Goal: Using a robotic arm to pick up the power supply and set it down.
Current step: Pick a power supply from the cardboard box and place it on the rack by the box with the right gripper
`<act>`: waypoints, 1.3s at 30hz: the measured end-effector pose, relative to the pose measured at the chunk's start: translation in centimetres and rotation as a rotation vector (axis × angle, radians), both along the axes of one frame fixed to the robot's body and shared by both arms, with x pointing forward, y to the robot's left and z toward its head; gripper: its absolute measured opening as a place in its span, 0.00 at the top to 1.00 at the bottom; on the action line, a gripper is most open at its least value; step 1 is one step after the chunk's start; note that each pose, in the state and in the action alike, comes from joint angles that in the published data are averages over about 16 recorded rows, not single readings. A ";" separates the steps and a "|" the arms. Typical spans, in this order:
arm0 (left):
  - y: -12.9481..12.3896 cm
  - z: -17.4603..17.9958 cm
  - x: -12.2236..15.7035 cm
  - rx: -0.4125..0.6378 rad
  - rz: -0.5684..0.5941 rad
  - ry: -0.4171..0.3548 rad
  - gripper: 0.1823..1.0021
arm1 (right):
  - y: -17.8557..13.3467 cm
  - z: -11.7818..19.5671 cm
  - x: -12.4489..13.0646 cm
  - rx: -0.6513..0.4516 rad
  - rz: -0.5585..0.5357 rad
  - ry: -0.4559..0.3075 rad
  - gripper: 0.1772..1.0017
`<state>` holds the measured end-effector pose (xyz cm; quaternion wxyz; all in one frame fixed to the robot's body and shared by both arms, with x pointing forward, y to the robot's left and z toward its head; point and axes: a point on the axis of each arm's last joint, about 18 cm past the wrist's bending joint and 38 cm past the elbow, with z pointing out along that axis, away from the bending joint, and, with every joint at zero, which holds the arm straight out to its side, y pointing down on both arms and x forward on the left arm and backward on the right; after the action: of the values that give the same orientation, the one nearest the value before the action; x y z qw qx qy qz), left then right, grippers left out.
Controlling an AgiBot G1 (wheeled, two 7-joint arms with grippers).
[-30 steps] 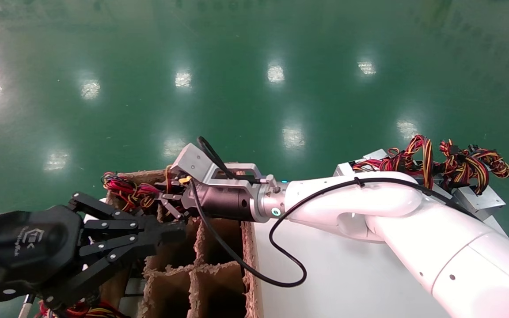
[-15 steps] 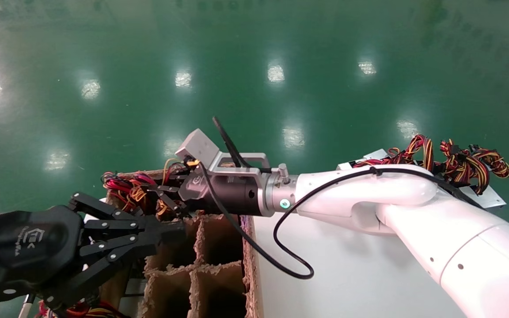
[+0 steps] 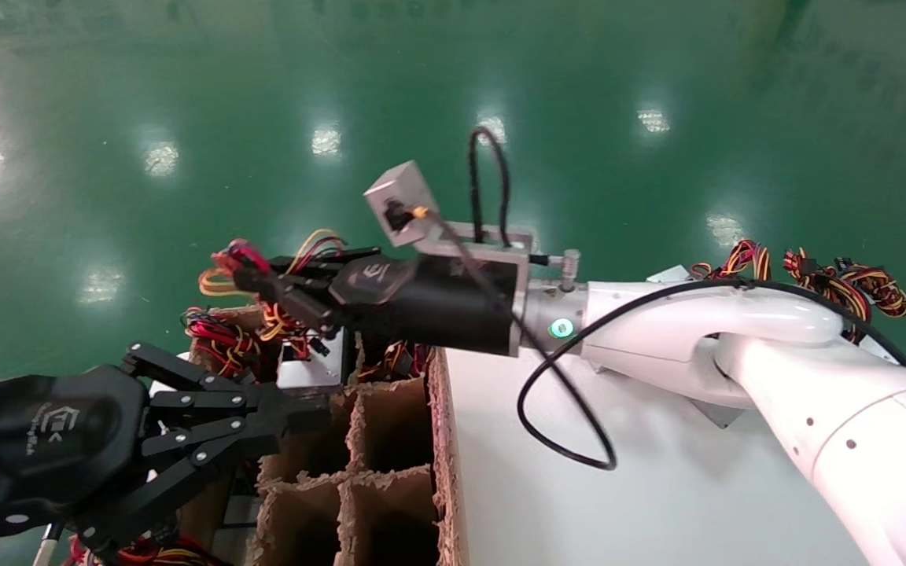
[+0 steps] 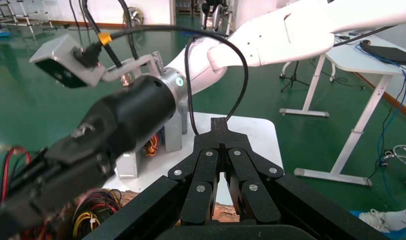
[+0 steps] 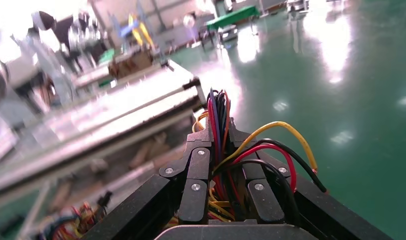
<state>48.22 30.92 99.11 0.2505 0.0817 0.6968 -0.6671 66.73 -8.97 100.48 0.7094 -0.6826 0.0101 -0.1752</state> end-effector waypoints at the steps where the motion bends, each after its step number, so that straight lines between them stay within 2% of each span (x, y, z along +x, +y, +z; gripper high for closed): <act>1: 0.0 0.0 0.0 0.000 0.000 0.000 0.99 | -0.3 0.3 -0.1 0.016 0.008 0.006 0.94; 8: 0.0 0.0 0.0 0.000 0.000 0.000 0.99 | -2.0 2.6 -0.9 0.112 0.054 0.013 0.95; 19: 0.0 0.0 0.0 0.000 0.000 0.000 0.99 | -4.5 7.2 -2.3 0.208 0.092 -0.073 0.95; 31: 0.0 0.0 0.0 0.000 0.000 0.000 0.99 | -6.7 12.0 -3.2 0.273 0.070 -0.164 0.95; 39: 0.0 0.0 0.0 0.000 0.000 0.000 0.99 | -10.1 14.9 -3.7 0.313 0.009 -0.229 0.95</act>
<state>48.22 30.92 99.11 0.2505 0.0817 0.6968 -0.6671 63.03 -19.05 115.40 0.8043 -0.5395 -0.0464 -0.2446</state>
